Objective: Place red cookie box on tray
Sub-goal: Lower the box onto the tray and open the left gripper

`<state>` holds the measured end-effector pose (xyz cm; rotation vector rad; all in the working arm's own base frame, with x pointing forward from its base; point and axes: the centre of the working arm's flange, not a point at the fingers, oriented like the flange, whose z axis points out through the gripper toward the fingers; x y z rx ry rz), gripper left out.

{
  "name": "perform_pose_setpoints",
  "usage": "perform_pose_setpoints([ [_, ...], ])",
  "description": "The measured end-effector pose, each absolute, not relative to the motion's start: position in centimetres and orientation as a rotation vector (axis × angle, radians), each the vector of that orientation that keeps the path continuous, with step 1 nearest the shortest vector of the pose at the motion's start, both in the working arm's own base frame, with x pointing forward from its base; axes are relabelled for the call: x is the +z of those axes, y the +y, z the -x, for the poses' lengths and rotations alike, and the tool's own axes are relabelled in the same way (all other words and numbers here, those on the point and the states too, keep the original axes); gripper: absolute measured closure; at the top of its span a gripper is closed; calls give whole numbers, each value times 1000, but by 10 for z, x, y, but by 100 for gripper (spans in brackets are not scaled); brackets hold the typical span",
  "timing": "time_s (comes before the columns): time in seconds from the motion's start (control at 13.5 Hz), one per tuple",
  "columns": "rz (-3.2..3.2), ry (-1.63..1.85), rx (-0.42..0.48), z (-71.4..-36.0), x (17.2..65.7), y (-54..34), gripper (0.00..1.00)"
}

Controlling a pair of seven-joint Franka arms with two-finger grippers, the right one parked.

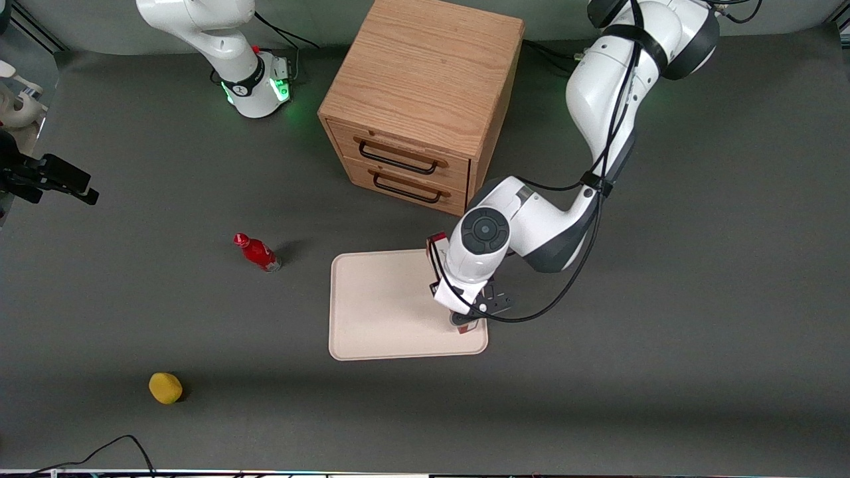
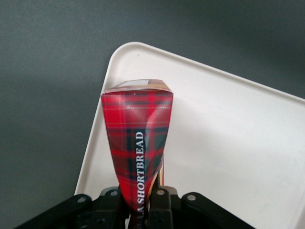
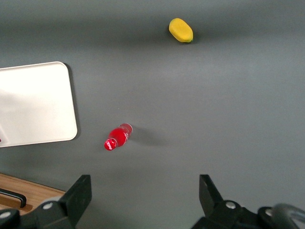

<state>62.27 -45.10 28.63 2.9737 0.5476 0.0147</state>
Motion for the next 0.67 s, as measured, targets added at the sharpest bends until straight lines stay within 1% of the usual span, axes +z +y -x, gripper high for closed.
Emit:
perform_pose_setpoints([
  [0.15,-2952,550,44,-626,276,-451,81],
  [0.44,-2968,561,60,-631,254,-442,81],
  [0.67,-2963,556,73,-632,249,-443,77],
])
